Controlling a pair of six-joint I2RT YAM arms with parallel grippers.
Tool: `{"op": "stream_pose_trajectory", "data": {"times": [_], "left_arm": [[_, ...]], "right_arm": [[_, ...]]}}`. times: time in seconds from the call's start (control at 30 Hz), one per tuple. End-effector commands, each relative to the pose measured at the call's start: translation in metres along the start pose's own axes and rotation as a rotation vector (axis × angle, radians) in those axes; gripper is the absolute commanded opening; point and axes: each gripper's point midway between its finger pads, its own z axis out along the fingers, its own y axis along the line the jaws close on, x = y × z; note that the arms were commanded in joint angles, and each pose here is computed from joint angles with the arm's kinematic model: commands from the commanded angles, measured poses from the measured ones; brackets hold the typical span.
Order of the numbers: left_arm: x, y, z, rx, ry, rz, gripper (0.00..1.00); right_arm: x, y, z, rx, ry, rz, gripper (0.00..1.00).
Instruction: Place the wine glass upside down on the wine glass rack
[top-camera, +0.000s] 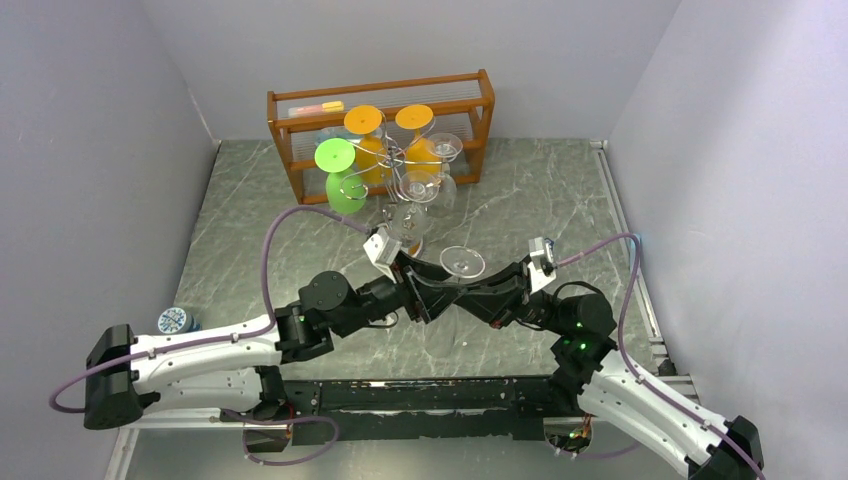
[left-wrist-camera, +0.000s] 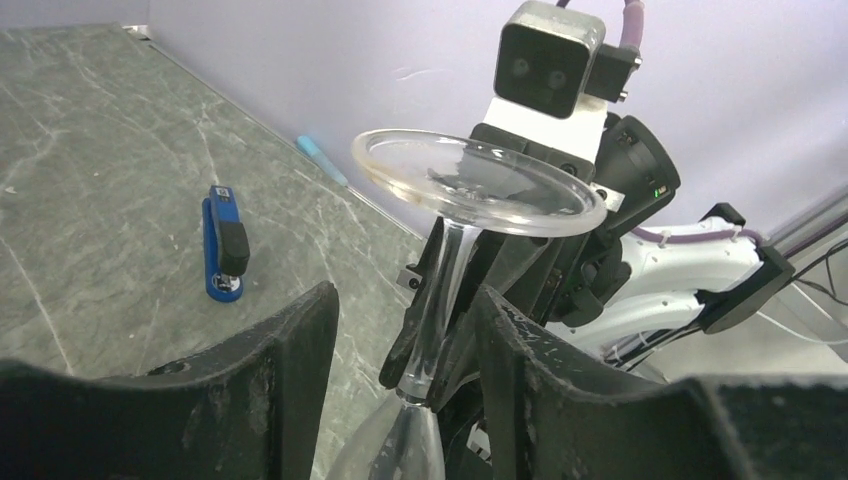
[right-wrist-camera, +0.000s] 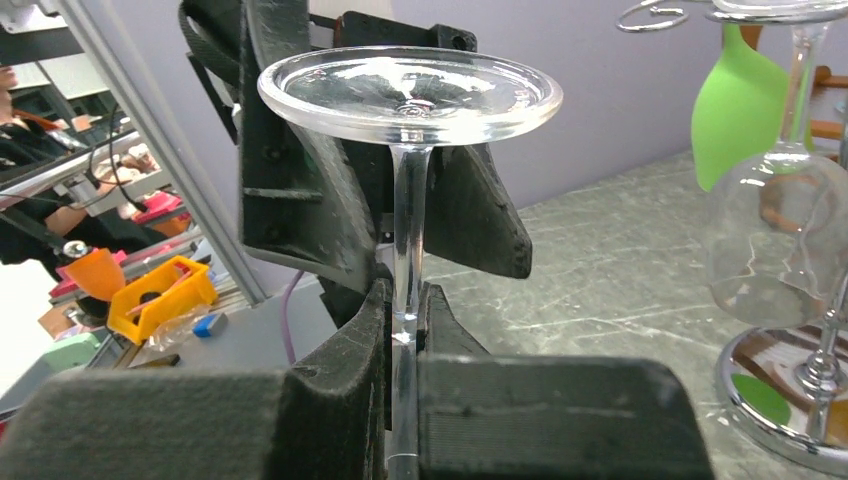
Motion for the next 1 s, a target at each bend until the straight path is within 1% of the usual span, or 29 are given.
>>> {"op": "stream_pose_trajectory", "data": {"times": [0.0, 0.2, 0.3, 0.37, 0.4, 0.43, 0.47, 0.53, 0.57, 0.6, 0.63, 0.7, 0.77, 0.87, 0.97], "left_arm": [[-0.016, -0.024, 0.005, 0.103, -0.046, -0.002, 0.53], [0.004, -0.02, 0.008, 0.098, 0.025, 0.014, 0.39], [0.011, -0.025, 0.009, 0.136, 0.045, 0.02, 0.24], [0.014, -0.027, 0.008, 0.156, 0.058, 0.03, 0.1], [0.016, -0.026, 0.008, 0.158, 0.062, 0.037, 0.06], [0.014, -0.026, 0.007, 0.158, 0.053, 0.047, 0.05], [0.013, -0.024, 0.006, 0.153, 0.044, 0.059, 0.05], [0.009, -0.019, 0.002, 0.133, 0.03, 0.092, 0.05], [0.006, -0.014, 0.001, 0.106, 0.017, 0.12, 0.05], [0.003, -0.01, -0.002, 0.09, 0.016, 0.161, 0.05], [0.0, -0.005, -0.006, 0.061, 0.026, 0.205, 0.05], [-0.009, 0.002, -0.016, 0.023, 0.01, 0.244, 0.05], [-0.013, 0.007, -0.025, 0.015, -0.015, 0.285, 0.05], [-0.014, 0.014, -0.034, -0.006, -0.004, 0.349, 0.05], [-0.012, 0.016, -0.038, 0.005, 0.003, 0.403, 0.05]], "right_arm": [[-0.024, 0.021, 0.004, -0.088, -0.064, -0.029, 0.0], [-0.026, 0.025, 0.004, -0.106, -0.073, -0.031, 0.0], [-0.028, 0.025, 0.004, -0.106, -0.077, -0.031, 0.0], [-0.028, 0.024, 0.004, -0.096, -0.077, -0.024, 0.0], [-0.028, 0.021, 0.005, -0.079, -0.072, -0.017, 0.0], [-0.028, 0.017, 0.006, -0.051, -0.069, -0.008, 0.01], [-0.026, 0.013, 0.006, -0.028, -0.06, 0.001, 0.1], [-0.024, 0.003, 0.005, 0.027, -0.054, 0.014, 0.38], [-0.026, -0.003, 0.004, 0.068, -0.061, 0.026, 0.51], [-0.029, -0.01, 0.004, 0.121, -0.065, 0.048, 0.6], [-0.033, -0.013, 0.003, 0.159, -0.066, 0.058, 0.66], [-0.041, -0.015, 0.0, 0.208, -0.06, 0.061, 0.74], [-0.046, -0.014, -0.001, 0.235, -0.04, 0.08, 0.79], [-0.046, -0.011, 0.0, 0.263, 0.022, 0.133, 0.79], [-0.056, -0.007, 0.006, 0.279, 0.011, 0.234, 0.79]]}}
